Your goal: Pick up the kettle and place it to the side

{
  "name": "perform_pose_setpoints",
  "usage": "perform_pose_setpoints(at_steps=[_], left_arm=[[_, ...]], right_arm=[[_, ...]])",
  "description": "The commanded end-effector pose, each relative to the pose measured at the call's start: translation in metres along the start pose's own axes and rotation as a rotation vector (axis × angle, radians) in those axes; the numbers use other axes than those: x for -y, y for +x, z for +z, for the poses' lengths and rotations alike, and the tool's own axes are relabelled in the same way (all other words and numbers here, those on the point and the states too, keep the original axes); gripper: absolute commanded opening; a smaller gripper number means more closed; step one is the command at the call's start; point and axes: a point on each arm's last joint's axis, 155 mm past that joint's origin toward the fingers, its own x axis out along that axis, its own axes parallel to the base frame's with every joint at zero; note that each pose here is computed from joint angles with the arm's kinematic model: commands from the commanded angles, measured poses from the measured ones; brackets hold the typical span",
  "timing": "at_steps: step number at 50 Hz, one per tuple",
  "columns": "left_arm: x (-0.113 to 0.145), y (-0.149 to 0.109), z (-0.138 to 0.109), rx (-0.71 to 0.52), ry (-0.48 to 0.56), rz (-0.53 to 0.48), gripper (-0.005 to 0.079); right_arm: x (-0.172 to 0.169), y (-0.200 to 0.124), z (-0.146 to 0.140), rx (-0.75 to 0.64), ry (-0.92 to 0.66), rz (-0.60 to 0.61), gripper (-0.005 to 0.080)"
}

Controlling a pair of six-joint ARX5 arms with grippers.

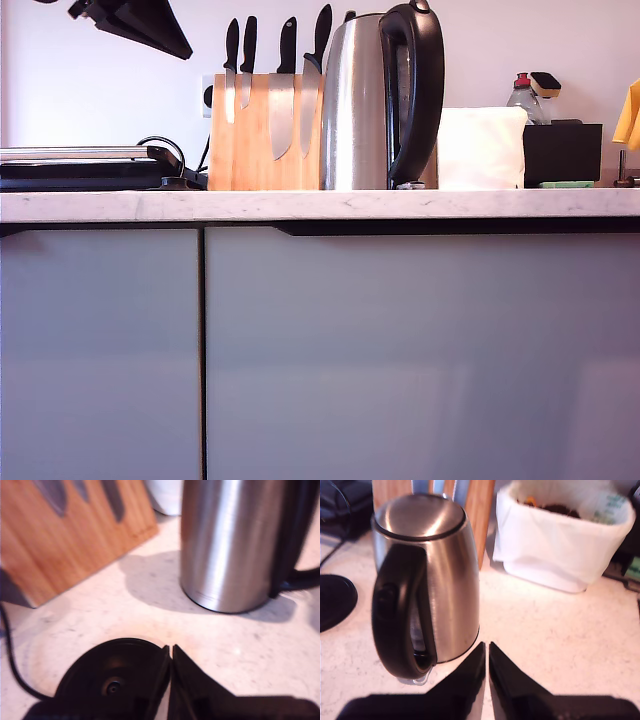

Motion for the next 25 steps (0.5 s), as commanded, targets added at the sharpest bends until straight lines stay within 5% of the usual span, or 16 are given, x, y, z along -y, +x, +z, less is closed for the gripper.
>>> perform_pose_setpoints(at_steps=[1, 25], left_arm=[[0.001, -0.011, 0.003, 0.038, -0.003, 0.019, -0.0018], [0.011, -0.054, -0.054, 0.100, -0.067, 0.140, -0.0018]], right_arm=[[0.001, -0.011, -0.004, 0.037, 0.006, -0.020, -0.0007], [0.002, -0.048, -0.071, 0.127, 0.048, -0.114, -0.0007]])
